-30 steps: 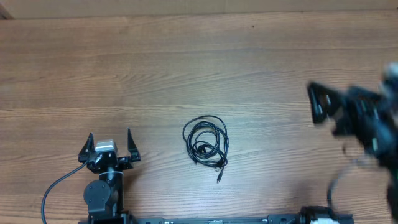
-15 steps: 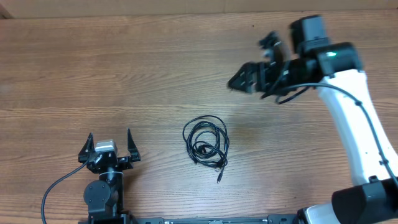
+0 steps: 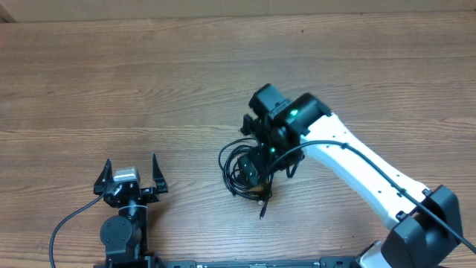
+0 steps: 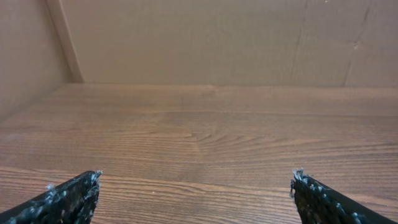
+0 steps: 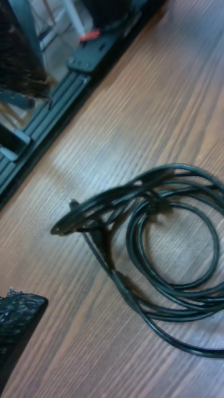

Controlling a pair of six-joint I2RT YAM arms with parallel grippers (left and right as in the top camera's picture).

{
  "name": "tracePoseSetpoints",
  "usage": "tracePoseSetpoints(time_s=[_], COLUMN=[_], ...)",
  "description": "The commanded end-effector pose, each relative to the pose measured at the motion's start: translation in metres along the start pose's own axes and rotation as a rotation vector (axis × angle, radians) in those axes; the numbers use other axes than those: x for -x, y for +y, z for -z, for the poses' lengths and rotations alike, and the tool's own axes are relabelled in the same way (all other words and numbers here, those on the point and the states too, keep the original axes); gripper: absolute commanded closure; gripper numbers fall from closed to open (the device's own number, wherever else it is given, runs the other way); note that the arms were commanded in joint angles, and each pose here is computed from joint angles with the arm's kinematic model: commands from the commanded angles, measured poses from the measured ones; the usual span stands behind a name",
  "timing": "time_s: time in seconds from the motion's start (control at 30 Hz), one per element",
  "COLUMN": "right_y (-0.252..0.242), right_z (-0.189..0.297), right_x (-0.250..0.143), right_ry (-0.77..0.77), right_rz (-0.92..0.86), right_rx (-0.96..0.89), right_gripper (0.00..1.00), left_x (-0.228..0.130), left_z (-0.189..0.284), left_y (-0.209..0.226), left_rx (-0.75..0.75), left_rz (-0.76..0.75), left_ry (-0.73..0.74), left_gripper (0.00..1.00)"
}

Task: Untangle cables

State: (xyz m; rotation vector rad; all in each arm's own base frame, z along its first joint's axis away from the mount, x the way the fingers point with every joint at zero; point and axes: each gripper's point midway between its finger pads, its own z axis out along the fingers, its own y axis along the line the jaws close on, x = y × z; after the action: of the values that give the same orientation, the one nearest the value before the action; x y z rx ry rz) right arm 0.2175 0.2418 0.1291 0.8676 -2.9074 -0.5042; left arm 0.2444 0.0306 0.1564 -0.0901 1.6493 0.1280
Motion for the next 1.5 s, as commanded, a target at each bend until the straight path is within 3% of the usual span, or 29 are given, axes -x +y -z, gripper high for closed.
tracePoseSetpoints(time_s=[0.0,0.2,0.27,0.3,0.33,0.4,0.43,0.5,0.7,0.83,0.87,0.93,1.03,1.13,1.3,1.37,1.47], right_y=[-0.013,-0.021,-0.023,-0.024,-0.025,-0.025,-0.025,-0.025,-0.015,-0.006,0.006,0.019,0.054,0.072,0.079,0.077,0.077], right_z=[-0.022,-0.048,-0.053,-0.055,-0.057,-0.058,-0.058,-0.058,-0.016,0.061,0.124,0.172,0.276,0.329,0.360,0.354,0.337], right_x=[-0.003,0.003,0.004,0.004,0.004,0.004,0.005,0.005,0.025,0.060,0.080,0.090,0.090,0.076,0.050,0.043,0.034], right_ry=[0.002,-0.044,-0.055,-0.057,-0.059,-0.065,-0.066,-0.066,-0.122,-0.291,-0.434,-0.557,-0.828,-0.972,-1.032,-1.002,-0.920], right_rz=[-0.004,0.012,0.015,0.016,0.017,0.019,0.019,0.019,0.020,0.036,0.056,0.071,0.113,0.111,0.109,0.076,0.068], right_rx=[-0.033,-0.029,-0.028,-0.028,-0.027,-0.027,-0.027,-0.027,-0.054,-0.153,-0.195,-0.204,-0.164,-0.123,-0.104,-0.095,-0.072], right_gripper=[0.00,0.00,0.09,0.20,0.52,0.93,0.96,0.96,0.96,0.96,0.96,0.96,0.96,0.96,0.96,0.96,0.96], left_x=[0.000,0.000,0.000,0.000,0.000,0.001,0.001,0.003,0.014,0.013,0.013,0.013,0.011,0.011,0.021,0.036,0.082], left_z=[0.000,0.000,0.000,0.000,0.001,0.001,0.001,0.003,0.031,0.044,0.050,0.057,0.070,0.078,0.077,0.080,0.096], left_y=[0.002,0.000,-0.005,-0.009,-0.013,-0.018,-0.019,-0.031,-0.097,-0.114,-0.121,-0.127,-0.138,-0.143,-0.142,-0.142,-0.140], left_rx=[0.011,-0.001,-0.031,-0.053,-0.077,-0.103,-0.109,-0.179,-0.607,-0.732,-0.780,-0.829,-0.914,-0.967,-0.957,-0.992,-1.078], left_rz=[-0.004,-0.004,-0.004,-0.003,-0.003,0.054,0.102,0.215,0.256,0.347,0.432,0.503,0.603,0.623,0.790,0.752,0.621], left_ry=[-0.007,-0.006,-0.005,-0.004,-0.005,-0.006,-0.004,0.000,0.012,0.067,0.113,0.159,0.246,0.279,0.330,0.253,0.006], left_gripper=[0.00,0.00,0.00,0.00,0.00,0.00,0.00,0.00,0.00,0.00,0.00,0.00,0.00,0.00,0.00,0.00,0.00])
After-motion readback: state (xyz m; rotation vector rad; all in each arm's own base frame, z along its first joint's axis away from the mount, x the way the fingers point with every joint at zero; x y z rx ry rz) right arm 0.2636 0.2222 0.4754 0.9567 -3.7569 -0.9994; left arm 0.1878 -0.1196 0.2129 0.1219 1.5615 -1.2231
